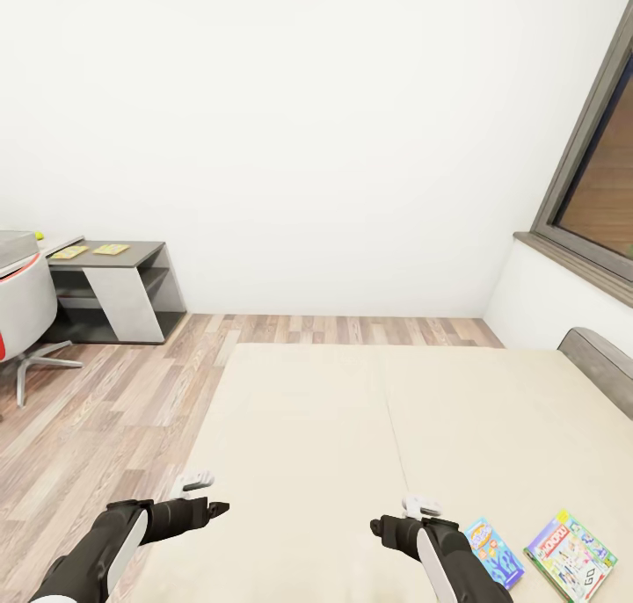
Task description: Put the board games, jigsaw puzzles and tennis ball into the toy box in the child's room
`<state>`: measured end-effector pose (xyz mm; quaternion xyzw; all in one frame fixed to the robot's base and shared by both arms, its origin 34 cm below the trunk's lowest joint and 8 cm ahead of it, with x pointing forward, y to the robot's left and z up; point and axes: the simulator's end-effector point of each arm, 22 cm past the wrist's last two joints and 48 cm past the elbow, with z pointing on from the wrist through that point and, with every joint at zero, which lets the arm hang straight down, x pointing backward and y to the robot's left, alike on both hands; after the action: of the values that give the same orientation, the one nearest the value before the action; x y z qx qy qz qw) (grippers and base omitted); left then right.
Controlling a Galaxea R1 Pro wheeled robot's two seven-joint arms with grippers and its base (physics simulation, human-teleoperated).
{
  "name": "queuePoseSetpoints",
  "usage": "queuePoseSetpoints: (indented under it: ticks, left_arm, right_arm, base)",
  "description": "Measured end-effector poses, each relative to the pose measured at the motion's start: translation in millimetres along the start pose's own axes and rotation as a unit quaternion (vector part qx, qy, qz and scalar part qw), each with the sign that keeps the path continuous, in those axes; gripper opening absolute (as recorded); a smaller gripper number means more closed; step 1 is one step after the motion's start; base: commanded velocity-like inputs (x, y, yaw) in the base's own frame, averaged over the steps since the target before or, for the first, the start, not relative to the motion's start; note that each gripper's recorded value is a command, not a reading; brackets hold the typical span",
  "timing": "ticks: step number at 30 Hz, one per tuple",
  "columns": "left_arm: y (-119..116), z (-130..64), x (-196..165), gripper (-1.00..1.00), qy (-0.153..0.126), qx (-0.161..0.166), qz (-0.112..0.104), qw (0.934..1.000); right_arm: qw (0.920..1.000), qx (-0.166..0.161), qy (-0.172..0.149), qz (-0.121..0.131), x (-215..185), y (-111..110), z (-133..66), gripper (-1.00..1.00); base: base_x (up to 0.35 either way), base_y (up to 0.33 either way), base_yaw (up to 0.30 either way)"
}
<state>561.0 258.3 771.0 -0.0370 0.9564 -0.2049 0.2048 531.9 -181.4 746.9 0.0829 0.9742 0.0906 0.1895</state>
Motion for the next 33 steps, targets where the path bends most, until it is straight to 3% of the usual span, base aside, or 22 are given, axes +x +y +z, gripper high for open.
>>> queuePoseSetpoints:
  ticks: [33]
  left_arm:
    - [-0.1,0.0,-0.4,1.0,0.0,0.0,0.0,1.0]
  right_arm:
    - [1.0,0.0,0.0,0.0,0.0,0.0,0.0,1.0]
  base:
    - [-0.02,0.0,0.0]
